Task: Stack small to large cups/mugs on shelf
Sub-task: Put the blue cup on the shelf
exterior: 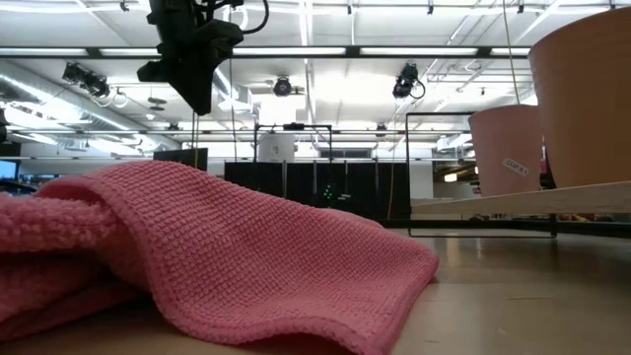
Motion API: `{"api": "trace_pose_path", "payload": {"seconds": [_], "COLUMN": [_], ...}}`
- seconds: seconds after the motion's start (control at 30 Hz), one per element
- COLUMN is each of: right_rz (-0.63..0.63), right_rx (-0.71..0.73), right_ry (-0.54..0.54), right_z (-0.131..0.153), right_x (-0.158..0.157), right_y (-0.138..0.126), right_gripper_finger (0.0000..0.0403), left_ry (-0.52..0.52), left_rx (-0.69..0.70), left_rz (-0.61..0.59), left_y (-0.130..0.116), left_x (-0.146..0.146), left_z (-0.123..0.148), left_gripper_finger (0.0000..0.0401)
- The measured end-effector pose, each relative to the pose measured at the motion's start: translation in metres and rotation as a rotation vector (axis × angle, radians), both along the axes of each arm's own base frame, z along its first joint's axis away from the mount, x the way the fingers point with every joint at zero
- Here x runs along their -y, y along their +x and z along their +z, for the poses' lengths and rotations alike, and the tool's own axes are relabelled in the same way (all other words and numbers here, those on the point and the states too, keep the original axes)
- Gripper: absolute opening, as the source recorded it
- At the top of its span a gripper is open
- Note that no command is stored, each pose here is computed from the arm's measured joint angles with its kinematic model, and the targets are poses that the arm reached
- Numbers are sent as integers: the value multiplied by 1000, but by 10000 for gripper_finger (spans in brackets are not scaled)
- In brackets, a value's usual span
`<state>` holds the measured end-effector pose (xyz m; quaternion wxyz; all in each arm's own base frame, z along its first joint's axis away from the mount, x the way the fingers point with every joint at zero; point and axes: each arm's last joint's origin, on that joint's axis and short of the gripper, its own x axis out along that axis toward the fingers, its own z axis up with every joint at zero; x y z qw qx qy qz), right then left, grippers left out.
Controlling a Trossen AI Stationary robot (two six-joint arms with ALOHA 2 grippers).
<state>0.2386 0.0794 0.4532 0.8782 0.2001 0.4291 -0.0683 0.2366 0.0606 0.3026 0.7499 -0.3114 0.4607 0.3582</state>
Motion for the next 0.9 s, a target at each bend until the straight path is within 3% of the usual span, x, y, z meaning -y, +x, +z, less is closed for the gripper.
{"api": "trace_pose_path", "payload": {"seconds": [0.2, 0.47, 0.9], "right_rz": [12, 38, -7], "right_rx": [-167, -139, -261], "right_ry": [-40, -26, -105], "right_z": [-9, -14, -72], "right_x": [-29, -75, -119], "right_y": [-30, -58, -81], "right_gripper_finger": [4, 4, 3], "left_ry": [0, 1, 1], "left_rx": [0, 2, 4], "left_rz": [0, 0, 1], "left_y": [0, 0, 0], "left_x": [0, -1, -1], "left_z": [0, 0, 0], "left_gripper_finger": [58, 51, 50]}}
